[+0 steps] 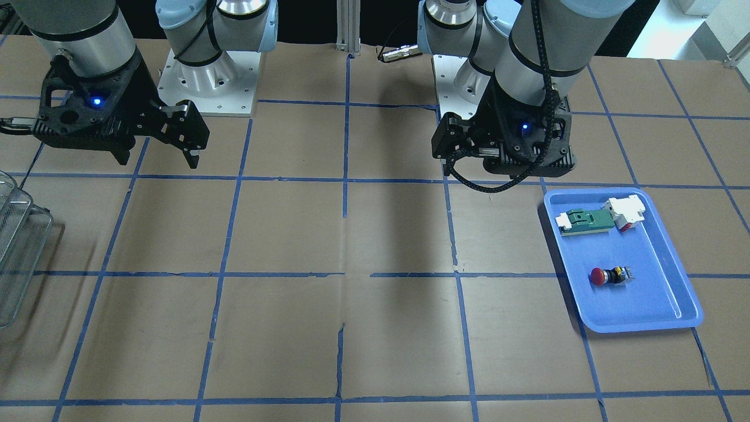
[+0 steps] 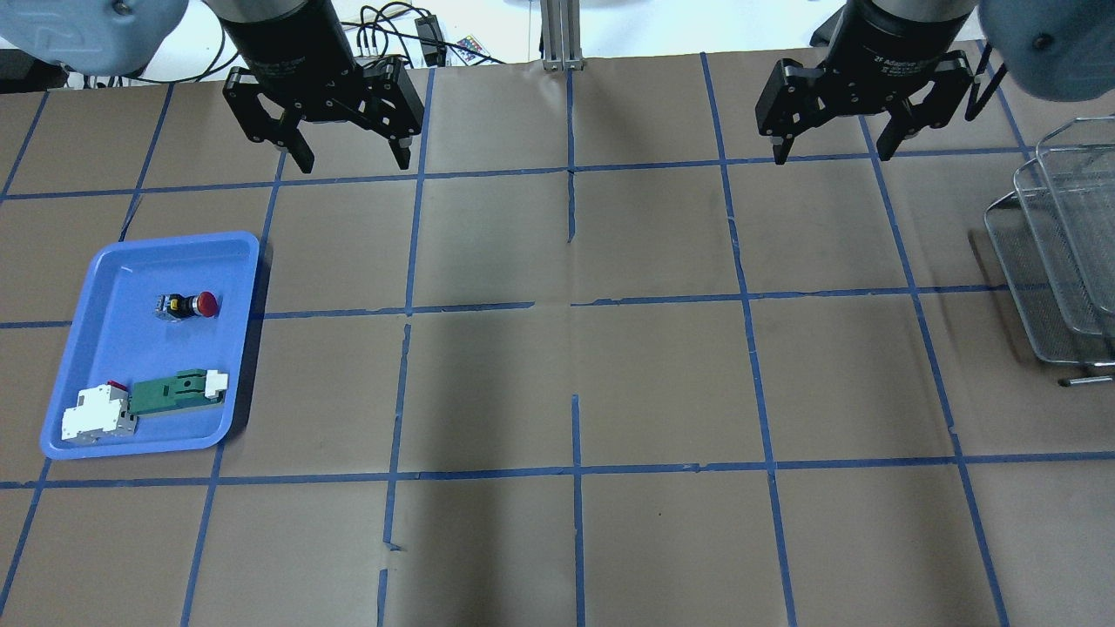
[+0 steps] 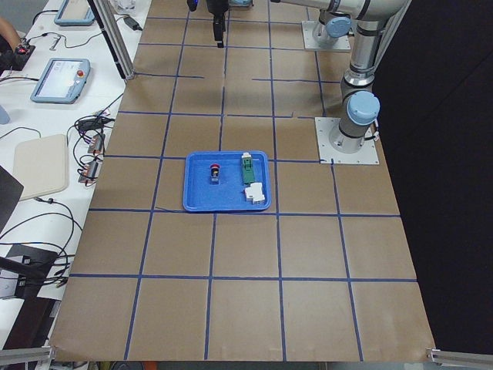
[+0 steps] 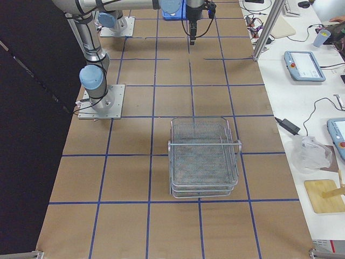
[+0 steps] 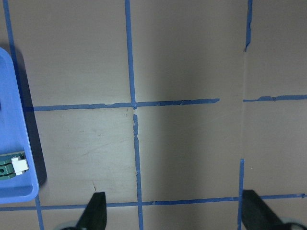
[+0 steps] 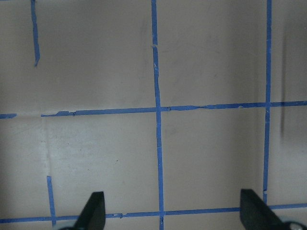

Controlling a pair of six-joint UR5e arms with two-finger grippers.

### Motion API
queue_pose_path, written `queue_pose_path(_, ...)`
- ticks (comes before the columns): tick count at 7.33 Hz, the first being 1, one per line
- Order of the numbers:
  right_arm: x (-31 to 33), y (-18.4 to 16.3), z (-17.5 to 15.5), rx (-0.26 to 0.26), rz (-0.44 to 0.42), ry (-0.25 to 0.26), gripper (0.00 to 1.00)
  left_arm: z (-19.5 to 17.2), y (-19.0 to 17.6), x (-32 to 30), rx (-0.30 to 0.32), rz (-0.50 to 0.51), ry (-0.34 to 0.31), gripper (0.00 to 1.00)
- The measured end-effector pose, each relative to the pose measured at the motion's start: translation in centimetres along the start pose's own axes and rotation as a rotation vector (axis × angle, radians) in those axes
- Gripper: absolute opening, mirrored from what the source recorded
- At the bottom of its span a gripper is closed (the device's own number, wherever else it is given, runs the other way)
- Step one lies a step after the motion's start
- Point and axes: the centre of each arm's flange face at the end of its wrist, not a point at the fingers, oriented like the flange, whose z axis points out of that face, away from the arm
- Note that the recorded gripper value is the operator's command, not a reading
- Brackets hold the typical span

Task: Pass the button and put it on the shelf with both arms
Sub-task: 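Move the left gripper down over the red push button in the blue tray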

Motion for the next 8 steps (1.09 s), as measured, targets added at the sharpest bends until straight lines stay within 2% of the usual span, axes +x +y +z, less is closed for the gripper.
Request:
queue_pose_path(3,0.0,0.0,0.1,-0.002,0.0,-0.003,1.0,0.1,-0.4,-1.0,-0.003,0.079,0.001,1.0)
queue_pose_path(6,0.0,0.0,0.1,-0.002,0.0,-0.003,1.0,1.1,-3.0,-9.5,-0.018,0.193,0.014,1.0)
queue_pose_path(8,0.0,0.1,0.3,-0.006,0.001,-0.002,1.0,3.4,-5.2,-16.5,-0.036,0.25,0.029,1.0)
